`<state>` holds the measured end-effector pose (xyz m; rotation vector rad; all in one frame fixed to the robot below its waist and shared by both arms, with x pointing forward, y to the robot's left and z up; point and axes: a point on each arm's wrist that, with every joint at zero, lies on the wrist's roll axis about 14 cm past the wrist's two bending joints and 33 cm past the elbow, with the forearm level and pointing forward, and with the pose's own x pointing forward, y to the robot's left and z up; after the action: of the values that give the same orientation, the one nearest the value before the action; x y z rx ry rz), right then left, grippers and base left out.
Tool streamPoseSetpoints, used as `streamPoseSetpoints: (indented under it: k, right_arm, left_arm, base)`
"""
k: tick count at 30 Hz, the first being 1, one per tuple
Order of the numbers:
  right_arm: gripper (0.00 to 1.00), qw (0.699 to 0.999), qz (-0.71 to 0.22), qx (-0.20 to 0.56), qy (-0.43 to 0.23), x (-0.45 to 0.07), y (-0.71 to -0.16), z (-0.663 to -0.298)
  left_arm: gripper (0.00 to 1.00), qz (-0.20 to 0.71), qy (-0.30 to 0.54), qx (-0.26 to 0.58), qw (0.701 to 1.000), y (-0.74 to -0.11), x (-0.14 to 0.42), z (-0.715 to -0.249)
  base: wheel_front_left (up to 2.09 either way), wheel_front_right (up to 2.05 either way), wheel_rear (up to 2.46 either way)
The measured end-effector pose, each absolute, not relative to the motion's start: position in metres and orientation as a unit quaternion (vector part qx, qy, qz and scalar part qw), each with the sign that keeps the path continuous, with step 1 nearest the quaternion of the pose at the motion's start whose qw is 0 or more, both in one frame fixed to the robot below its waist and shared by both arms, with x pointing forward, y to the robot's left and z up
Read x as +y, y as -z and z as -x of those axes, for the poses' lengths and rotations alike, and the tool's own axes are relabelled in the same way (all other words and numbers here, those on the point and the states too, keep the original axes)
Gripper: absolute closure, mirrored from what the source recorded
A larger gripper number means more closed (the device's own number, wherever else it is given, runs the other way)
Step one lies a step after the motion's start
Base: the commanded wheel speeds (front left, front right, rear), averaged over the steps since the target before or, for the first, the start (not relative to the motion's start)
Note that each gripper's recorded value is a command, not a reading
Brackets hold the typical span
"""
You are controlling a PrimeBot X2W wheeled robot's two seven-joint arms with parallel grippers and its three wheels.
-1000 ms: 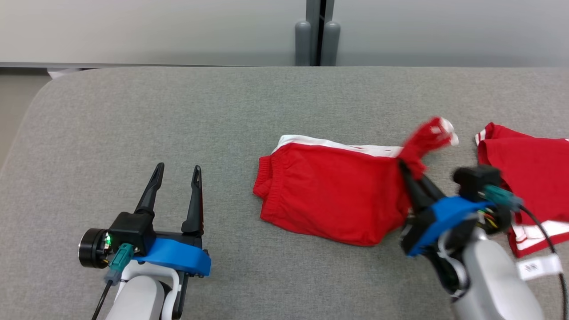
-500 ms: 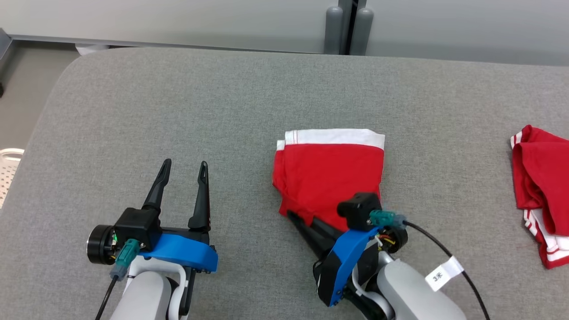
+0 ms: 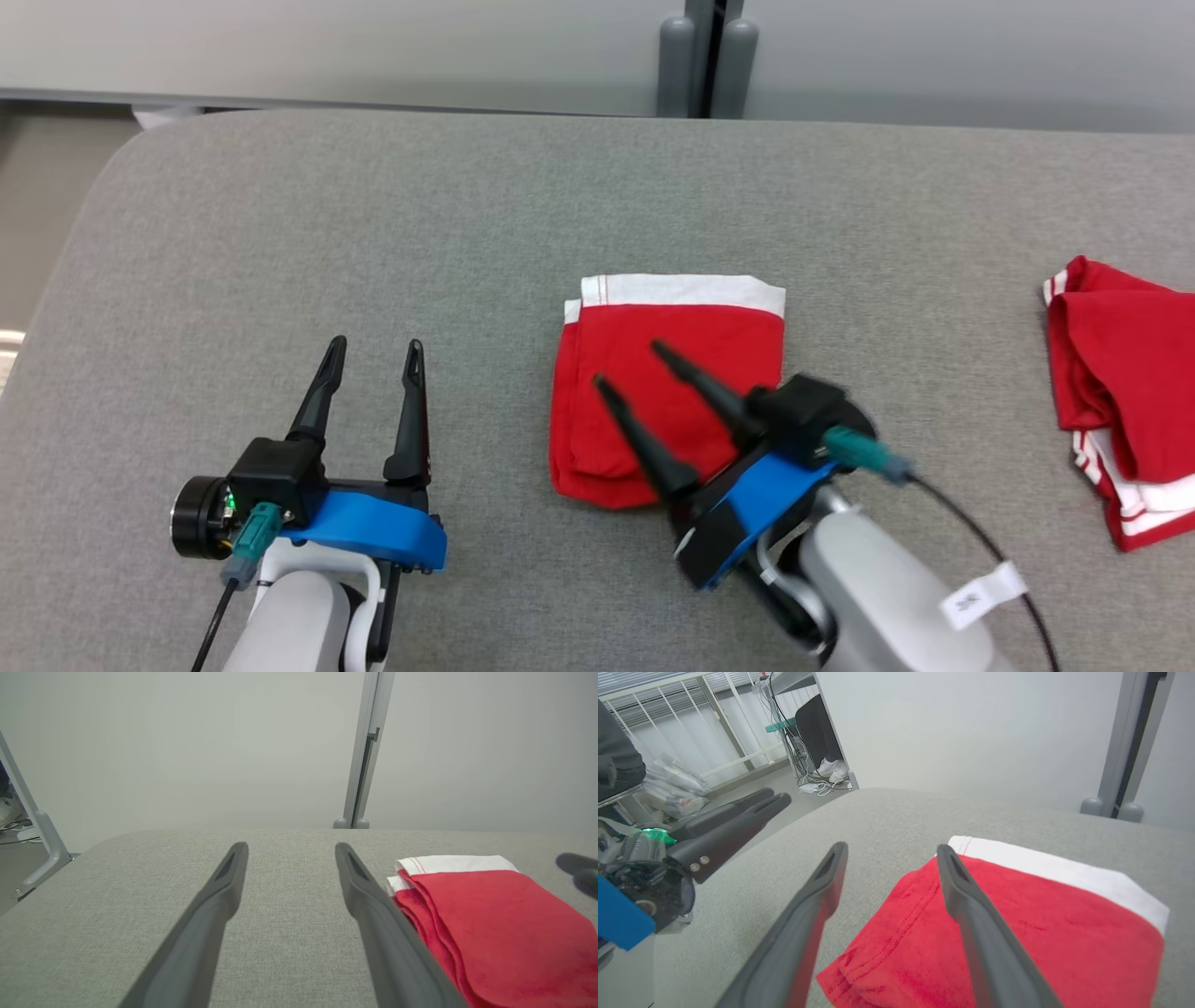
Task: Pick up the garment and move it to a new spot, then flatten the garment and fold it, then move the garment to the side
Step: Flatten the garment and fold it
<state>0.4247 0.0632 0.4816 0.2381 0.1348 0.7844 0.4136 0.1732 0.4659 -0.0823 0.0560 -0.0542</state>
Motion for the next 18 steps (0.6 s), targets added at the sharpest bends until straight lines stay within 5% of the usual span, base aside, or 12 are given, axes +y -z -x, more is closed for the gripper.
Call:
streamPoseSetpoints:
  k: [10,18]
  right_arm:
    - [0.00,0.975,-0.109,-0.018,-0.193,-0.072,-0.518,-0.456]
    - [0.00,0.995,-0.073,-0.008,-0.074,-0.160,-0.514,-0.425]
  left_arm:
    - [0.00,0.028,0.042,0.027,0.998,-0.468,0.169,-0.411]
    - [0.00,0.021,0.048,0.032,0.998,-0.471,0.167,-0.397]
  base:
    - [0.00,0.00,0.00]
    - [0.00,0.00,0.00]
